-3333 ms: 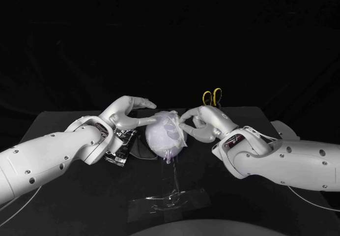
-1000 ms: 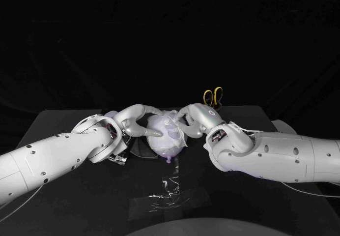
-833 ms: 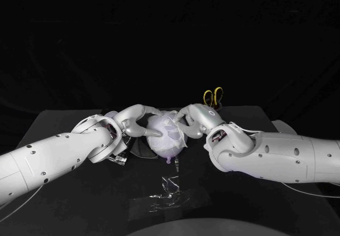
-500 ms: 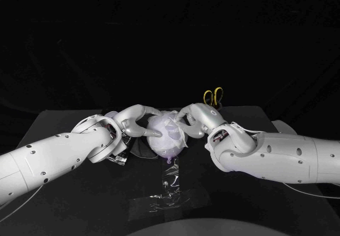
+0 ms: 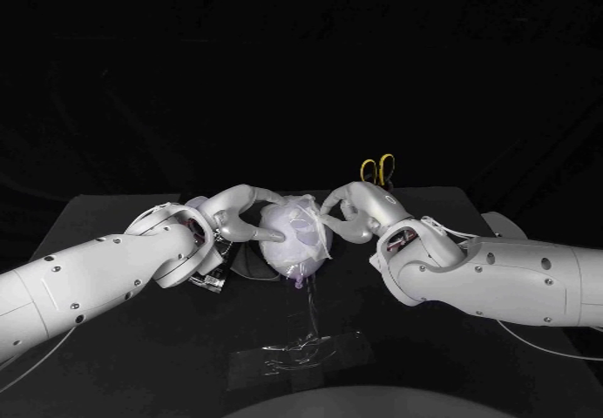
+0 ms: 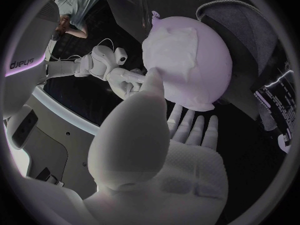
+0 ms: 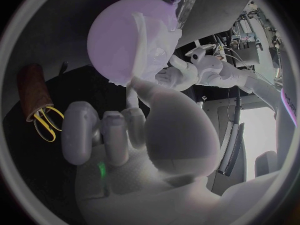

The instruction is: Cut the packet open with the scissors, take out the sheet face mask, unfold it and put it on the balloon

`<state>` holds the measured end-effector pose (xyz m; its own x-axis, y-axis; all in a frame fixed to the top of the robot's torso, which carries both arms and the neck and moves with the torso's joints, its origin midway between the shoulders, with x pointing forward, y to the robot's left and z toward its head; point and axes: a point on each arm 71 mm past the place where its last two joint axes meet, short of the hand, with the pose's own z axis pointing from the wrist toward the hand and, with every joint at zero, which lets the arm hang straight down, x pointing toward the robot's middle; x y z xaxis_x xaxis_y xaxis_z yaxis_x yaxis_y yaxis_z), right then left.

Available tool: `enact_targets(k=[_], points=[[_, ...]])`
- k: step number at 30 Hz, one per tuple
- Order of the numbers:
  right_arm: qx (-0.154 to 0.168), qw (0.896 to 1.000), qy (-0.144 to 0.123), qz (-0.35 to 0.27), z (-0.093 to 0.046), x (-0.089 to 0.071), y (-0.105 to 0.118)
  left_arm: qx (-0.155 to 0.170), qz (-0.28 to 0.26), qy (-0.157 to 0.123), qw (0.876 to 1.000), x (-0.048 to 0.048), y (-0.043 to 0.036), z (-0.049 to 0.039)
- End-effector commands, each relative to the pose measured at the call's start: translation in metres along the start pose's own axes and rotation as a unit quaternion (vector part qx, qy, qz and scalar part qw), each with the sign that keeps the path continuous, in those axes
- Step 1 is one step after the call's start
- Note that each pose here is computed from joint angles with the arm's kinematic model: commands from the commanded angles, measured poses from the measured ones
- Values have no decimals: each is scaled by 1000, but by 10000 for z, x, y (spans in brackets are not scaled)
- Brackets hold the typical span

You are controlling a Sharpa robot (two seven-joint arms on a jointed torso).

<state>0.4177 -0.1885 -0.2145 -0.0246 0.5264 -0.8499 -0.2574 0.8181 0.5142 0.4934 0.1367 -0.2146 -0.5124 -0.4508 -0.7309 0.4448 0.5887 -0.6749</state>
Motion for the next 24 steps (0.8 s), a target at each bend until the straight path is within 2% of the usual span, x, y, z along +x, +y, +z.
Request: enact_targets(k=[1, 12, 24], points=[[10, 1000, 9, 22, -9, 6, -6, -4, -6, 9, 1000, 17, 3, 3], [30, 999, 3, 29, 8, -42, -116, -7, -10, 8, 1000, 13, 10, -1], [-36, 998, -28, 39, -37, -69, 108, -6, -12, 9, 1000, 15, 8, 0]])
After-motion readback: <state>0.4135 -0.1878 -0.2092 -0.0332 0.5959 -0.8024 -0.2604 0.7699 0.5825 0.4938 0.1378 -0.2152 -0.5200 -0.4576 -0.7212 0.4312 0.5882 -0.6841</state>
